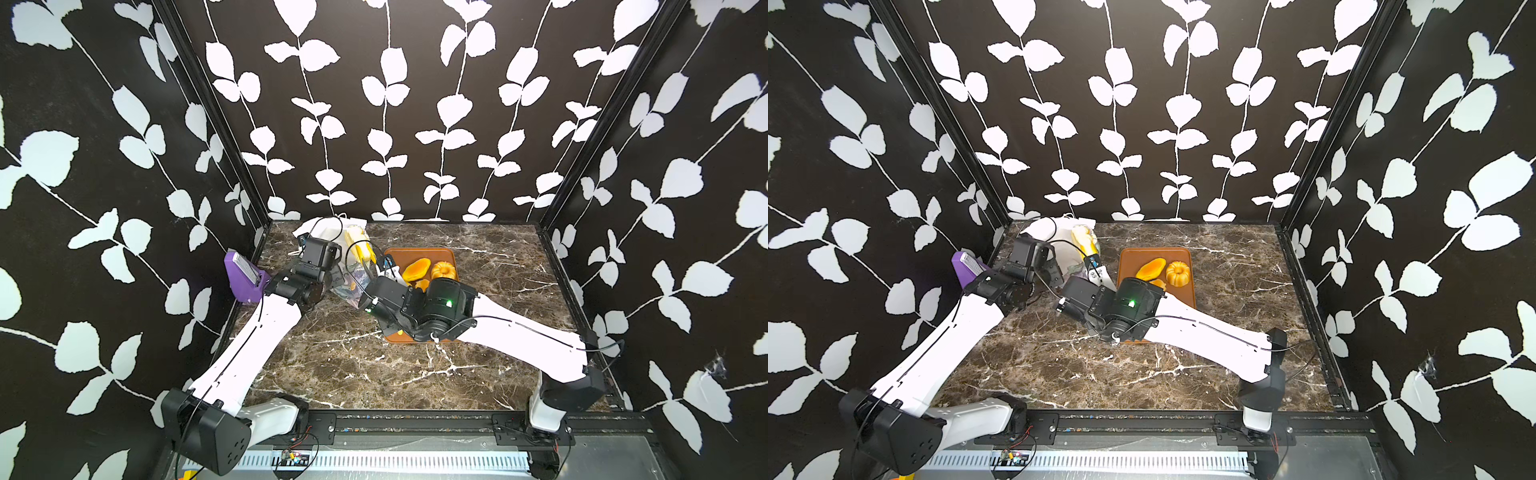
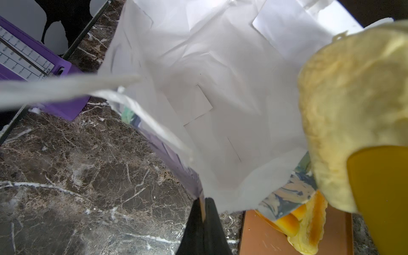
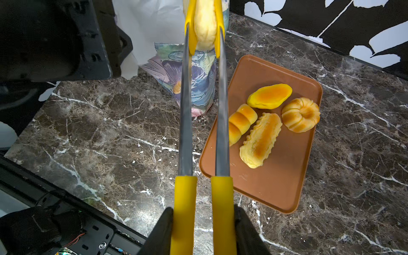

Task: Pack bread into a paper bag
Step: Place the fake bread in the paper bag.

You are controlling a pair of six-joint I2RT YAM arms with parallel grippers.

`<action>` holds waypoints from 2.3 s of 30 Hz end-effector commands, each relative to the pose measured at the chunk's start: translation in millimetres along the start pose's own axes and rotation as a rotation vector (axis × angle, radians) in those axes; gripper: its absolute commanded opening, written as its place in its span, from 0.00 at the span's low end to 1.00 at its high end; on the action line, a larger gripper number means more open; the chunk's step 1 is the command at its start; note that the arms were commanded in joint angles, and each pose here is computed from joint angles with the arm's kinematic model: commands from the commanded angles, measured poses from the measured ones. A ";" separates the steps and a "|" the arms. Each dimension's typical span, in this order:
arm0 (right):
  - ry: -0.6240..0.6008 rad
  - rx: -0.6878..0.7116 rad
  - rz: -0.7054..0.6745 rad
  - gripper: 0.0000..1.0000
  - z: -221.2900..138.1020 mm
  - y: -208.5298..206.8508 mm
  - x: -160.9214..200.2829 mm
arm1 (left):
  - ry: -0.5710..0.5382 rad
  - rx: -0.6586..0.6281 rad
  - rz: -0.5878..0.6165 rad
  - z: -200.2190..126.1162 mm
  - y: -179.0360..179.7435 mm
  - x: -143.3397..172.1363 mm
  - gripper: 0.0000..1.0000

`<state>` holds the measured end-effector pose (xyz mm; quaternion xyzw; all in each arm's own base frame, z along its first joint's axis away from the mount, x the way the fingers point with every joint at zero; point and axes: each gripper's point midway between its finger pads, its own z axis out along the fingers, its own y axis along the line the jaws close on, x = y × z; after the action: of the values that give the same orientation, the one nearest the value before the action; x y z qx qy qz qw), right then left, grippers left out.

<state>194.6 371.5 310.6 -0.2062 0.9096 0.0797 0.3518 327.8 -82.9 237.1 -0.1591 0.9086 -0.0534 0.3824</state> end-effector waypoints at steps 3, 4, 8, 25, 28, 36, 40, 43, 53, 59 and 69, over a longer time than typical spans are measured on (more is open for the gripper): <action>-0.051 -0.064 -0.010 0.00 -4.3 20.9 -26.4 | 0.023 -0.018 0.021 -1.7 7.7 7.0 0.00; -0.055 -0.077 -0.007 0.00 -4.4 25.0 -29.2 | 0.023 -0.017 0.021 -1.3 7.0 6.6 0.00; -0.062 -0.113 -0.012 0.00 -2.2 38.6 -36.6 | 0.027 -0.019 0.028 0.7 6.5 7.0 0.00; -0.134 -0.151 -0.009 0.00 -15.6 44.6 -66.5 | 0.062 -0.025 0.046 10.1 6.4 16.5 0.00; -0.138 -0.158 -0.008 0.00 -15.5 46.4 -67.6 | 0.065 -0.026 0.045 10.8 6.5 17.0 0.00; -0.076 -0.134 -0.026 0.00 12.3 49.9 -54.2 | 0.051 -0.012 0.044 5.8 4.5 12.9 0.00; -0.033 -0.109 -0.034 0.00 30.2 48.5 -42.6 | 0.050 -0.015 0.047 4.2 5.5 12.4 0.00; -0.012 -0.095 -0.036 0.00 41.0 46.2 -35.9 | 0.053 -0.020 0.050 4.8 6.5 13.2 0.00; -0.022 -0.092 -0.013 0.11 44.1 41.4 -37.9 | 0.062 -0.023 0.058 7.5 6.0 15.0 0.00; -0.018 -0.088 -0.012 0.20 45.2 40.5 -37.0 | 0.065 -0.027 0.059 8.9 6.6 16.2 0.00; -0.026 -0.089 -0.008 0.40 43.5 40.3 -38.9 | 0.075 -0.036 0.066 11.4 8.2 19.2 0.00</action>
<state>221.8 433.4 287.6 -0.2444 0.9075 0.1078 0.3243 326.6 -83.5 224.5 -0.1416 0.9202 -0.0411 0.3625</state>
